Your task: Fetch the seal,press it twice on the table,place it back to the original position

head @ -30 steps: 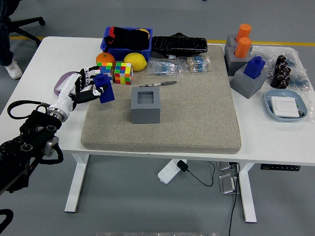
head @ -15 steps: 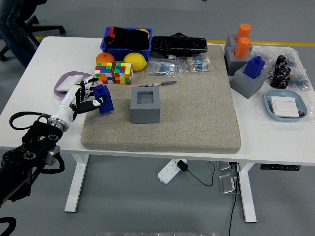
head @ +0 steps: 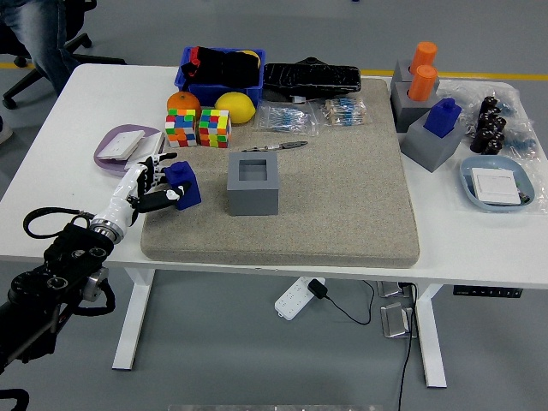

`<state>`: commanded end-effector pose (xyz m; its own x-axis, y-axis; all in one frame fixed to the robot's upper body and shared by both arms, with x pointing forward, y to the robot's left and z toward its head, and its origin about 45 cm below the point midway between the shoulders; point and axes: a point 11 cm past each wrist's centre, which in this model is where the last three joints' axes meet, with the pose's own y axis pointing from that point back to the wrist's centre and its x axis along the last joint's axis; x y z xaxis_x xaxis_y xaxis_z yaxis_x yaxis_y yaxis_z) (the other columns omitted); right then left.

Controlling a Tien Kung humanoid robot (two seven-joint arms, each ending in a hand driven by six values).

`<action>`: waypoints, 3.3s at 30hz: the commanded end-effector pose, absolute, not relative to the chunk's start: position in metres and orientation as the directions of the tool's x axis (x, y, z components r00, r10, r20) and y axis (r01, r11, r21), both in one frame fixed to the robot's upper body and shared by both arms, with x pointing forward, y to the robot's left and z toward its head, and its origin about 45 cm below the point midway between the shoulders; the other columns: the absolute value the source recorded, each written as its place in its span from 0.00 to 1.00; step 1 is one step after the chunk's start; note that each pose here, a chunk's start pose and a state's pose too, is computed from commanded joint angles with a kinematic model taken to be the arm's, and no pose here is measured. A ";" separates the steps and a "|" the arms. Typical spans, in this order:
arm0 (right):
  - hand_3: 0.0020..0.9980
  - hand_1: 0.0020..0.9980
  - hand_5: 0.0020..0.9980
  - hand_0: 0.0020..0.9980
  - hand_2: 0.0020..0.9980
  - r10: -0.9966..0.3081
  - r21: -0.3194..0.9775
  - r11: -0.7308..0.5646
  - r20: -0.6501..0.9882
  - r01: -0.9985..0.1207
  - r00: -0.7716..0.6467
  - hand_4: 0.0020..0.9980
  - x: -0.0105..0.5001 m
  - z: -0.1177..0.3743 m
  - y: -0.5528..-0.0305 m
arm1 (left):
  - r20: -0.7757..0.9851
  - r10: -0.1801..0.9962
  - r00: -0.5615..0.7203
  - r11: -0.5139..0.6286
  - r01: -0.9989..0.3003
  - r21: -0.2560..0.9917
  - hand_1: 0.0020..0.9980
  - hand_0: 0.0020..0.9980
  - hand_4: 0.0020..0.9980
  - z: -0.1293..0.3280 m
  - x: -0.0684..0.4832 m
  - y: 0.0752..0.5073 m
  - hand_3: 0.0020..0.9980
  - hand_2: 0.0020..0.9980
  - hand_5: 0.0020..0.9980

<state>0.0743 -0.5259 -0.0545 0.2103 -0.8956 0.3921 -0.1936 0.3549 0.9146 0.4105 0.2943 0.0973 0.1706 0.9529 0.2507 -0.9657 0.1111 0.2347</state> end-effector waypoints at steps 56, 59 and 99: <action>0.71 0.71 0.61 0.79 0.71 -0.903 0.916 0.348 0.385 -0.199 0.191 0.88 0.077 -0.055 -0.524 | 0.299 0.861 0.411 0.407 -0.910 0.079 0.56 0.80 0.54 0.171 0.449 0.192 0.81 0.46 0.00; 0.72 0.71 0.61 0.79 0.71 -0.903 0.916 0.348 0.385 -0.202 0.190 0.88 0.078 -0.055 -0.524 | 0.306 0.859 0.412 0.407 -0.910 0.081 0.56 0.80 0.53 0.172 0.450 0.192 0.81 0.46 0.00; 0.72 0.71 0.61 0.80 0.71 -0.902 0.914 0.349 0.388 -0.208 0.188 0.88 0.081 -0.054 -0.525 | 0.330 0.817 0.472 0.463 -0.879 0.112 0.57 0.80 0.54 0.166 0.448 0.179 0.81 0.48 0.00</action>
